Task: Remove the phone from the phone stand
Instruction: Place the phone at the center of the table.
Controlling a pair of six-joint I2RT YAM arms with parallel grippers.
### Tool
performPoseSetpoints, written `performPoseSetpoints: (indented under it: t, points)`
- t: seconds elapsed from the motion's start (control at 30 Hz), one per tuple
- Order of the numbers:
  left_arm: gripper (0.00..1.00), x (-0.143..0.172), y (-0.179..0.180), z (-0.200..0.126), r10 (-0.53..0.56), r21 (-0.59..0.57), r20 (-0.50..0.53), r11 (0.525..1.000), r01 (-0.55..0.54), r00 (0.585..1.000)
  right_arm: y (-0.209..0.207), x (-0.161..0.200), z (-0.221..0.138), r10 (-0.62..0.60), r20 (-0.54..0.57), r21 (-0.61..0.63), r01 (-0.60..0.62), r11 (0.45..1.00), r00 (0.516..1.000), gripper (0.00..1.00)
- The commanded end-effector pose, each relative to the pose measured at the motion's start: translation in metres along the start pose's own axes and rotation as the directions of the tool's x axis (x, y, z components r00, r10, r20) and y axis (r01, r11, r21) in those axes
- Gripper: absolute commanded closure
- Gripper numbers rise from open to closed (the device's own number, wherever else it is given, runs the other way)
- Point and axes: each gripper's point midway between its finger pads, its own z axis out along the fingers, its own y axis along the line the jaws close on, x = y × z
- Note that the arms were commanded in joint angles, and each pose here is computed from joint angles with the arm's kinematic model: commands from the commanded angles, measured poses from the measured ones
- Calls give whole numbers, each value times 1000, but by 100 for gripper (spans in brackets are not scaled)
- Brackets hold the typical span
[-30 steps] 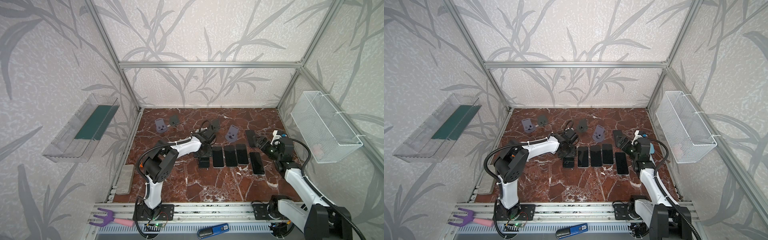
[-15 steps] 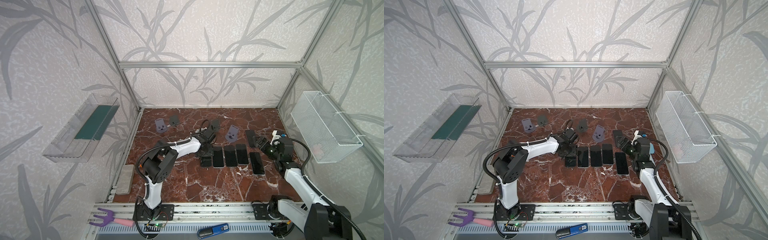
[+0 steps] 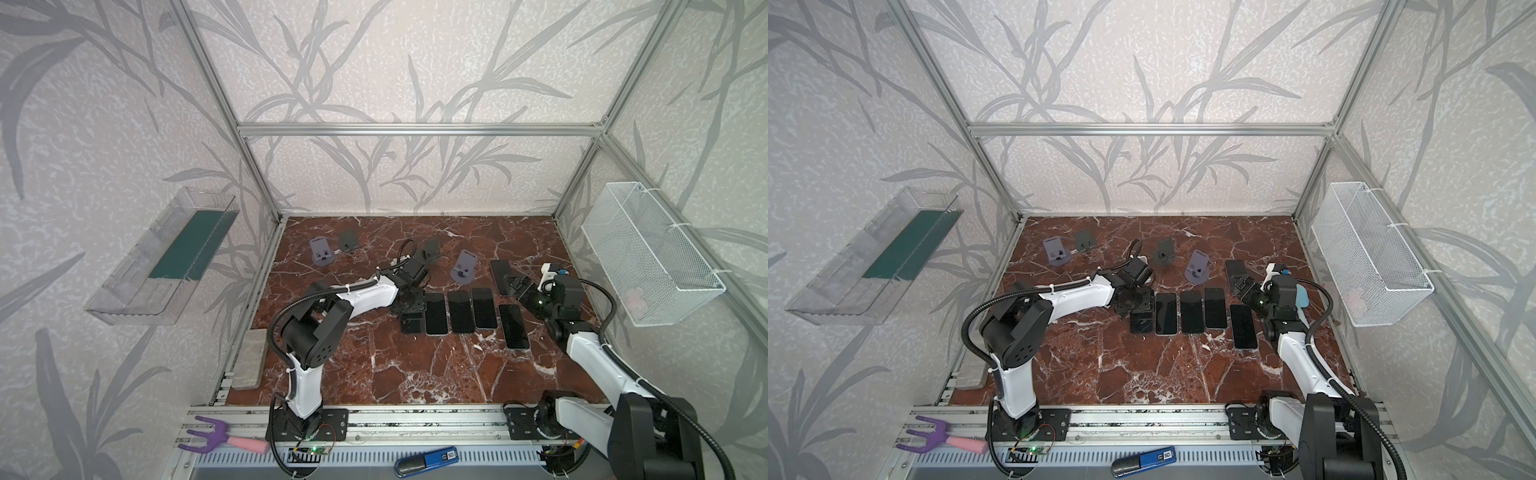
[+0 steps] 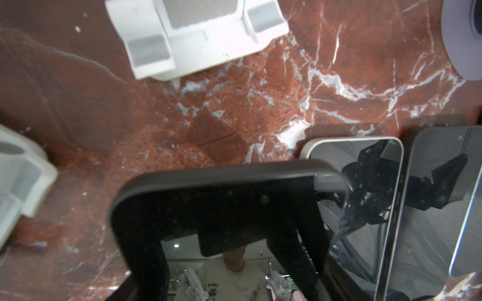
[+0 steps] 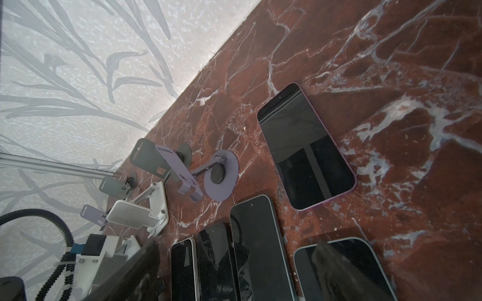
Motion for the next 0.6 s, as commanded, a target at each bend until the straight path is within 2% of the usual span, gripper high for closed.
performPoseSetpoints:
  t: [0.0,0.13,0.57]
  points:
    - [39,56,31,32,-37,-80,-204,997,21,978,2,0,1,-5,-1,-9,5,1000,1000,8]
    - [38,59,41,29,-35,-124,-201,992,10,979,1,0,1,-8,2,-3,8,1000,1000,8]
    - [35,70,45,28,-46,-147,-214,989,14,976,6,0,0,-10,1,-24,10,1000,1000,8]
